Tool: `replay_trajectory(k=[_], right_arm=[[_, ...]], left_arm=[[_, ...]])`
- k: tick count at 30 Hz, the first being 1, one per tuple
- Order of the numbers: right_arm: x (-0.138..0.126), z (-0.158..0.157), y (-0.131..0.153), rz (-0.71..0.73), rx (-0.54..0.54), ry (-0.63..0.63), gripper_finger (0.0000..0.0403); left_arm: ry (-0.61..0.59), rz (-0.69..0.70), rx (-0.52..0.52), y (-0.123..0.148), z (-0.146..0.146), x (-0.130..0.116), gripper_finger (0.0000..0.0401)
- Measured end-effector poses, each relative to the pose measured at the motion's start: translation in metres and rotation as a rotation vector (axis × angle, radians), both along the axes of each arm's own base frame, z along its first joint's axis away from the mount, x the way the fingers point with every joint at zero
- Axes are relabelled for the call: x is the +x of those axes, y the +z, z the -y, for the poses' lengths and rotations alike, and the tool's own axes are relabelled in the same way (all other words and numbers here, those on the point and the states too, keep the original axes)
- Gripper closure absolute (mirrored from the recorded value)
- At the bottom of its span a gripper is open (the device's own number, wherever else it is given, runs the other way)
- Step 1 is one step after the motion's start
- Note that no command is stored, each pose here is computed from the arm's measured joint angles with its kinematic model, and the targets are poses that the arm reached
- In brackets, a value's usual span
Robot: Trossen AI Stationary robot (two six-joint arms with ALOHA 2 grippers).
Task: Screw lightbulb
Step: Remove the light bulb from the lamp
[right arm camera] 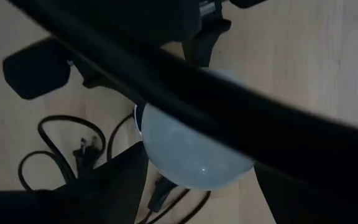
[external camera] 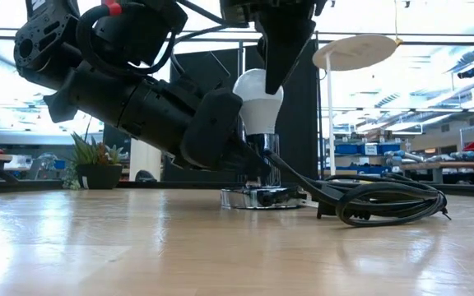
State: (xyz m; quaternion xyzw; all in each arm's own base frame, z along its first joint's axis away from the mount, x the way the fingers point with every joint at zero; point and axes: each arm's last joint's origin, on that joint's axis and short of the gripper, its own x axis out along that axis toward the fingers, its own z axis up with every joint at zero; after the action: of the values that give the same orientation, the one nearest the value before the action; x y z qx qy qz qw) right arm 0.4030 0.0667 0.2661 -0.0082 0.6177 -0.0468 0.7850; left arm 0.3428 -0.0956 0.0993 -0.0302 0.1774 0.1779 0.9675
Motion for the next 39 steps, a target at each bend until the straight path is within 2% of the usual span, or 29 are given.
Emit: replay_trajectory(k=[8,16,21,27,34,39], right_arm=[[0.008,-0.003,-0.003,0.062,0.008,-0.011,0.011],[0.008,-0.003,-0.004,0.053,0.048,-0.06,0.0102],[0.0,0.001,-0.006,-0.037,0.063,-0.093,0.0071],[0.0,-0.006,0.0,-0.018,0.013,-0.09,0.0035],[0.002,-0.012,-0.002,0.011,0.001,-0.122,0.0036],[0.006,-0.007,-0.005,0.032,0.014,-0.174,0.0036]], left_arm=[[-0.002,-0.01,0.011,0.0,0.0,0.0,0.0198],[-0.021,-0.018,0.031,0.0,0.0,0.0,0.0198],[-0.029,-0.029,0.033,-0.001,0.0,0.0,0.0198],[-0.03,-0.031,0.034,-0.001,0.0,0.0,0.0198],[-0.024,-0.022,0.029,-0.001,-0.002,0.001,0.0198],[-0.019,0.044,0.008,0.002,-0.002,0.004,0.0198]])
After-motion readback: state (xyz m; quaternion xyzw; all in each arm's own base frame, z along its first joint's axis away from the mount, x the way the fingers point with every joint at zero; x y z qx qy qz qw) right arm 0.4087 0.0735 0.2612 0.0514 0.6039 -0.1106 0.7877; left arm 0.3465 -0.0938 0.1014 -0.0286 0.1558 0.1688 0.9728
